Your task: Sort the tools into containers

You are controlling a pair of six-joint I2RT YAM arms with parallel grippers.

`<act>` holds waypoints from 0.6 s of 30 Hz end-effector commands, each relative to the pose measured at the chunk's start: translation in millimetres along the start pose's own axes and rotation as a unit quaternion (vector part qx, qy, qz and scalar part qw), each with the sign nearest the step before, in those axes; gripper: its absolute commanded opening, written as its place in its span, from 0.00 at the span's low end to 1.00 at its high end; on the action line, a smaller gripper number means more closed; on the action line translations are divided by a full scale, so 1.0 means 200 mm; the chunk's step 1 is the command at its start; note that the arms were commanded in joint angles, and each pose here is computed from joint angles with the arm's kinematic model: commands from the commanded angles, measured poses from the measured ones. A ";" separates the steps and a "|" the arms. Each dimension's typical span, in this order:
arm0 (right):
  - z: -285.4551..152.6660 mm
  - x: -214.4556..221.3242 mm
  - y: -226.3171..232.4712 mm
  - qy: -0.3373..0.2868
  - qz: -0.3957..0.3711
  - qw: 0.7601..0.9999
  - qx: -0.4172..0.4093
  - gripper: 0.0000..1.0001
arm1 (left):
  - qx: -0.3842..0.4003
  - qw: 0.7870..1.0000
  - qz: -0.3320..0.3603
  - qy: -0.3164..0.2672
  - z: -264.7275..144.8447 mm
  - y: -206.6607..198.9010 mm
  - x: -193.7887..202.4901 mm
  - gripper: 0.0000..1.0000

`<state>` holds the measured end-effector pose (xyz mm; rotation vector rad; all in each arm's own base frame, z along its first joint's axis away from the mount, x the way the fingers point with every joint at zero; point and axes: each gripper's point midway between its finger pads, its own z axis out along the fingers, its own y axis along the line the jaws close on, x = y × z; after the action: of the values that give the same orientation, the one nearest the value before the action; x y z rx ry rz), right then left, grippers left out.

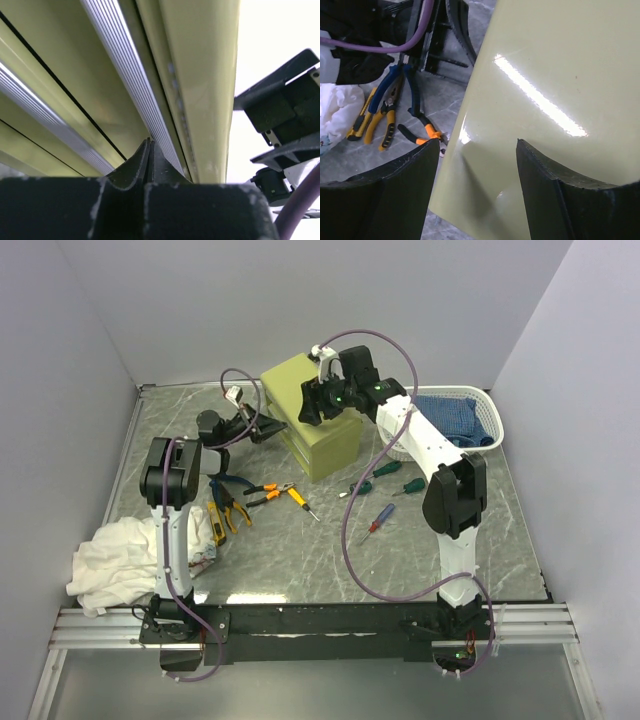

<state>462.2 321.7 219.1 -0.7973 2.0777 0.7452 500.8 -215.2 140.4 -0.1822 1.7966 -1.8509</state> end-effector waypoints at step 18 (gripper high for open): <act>0.00 0.38 -0.17 0.111 0.033 0.992 0.058 0.71 | 0.033 0.998 0.047 -0.004 0.02 -0.11 0.01 0.41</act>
<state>469.4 318.3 217.7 -0.8201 2.0388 0.6941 491.4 -219.9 150.2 -0.1327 1.7797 -1.8492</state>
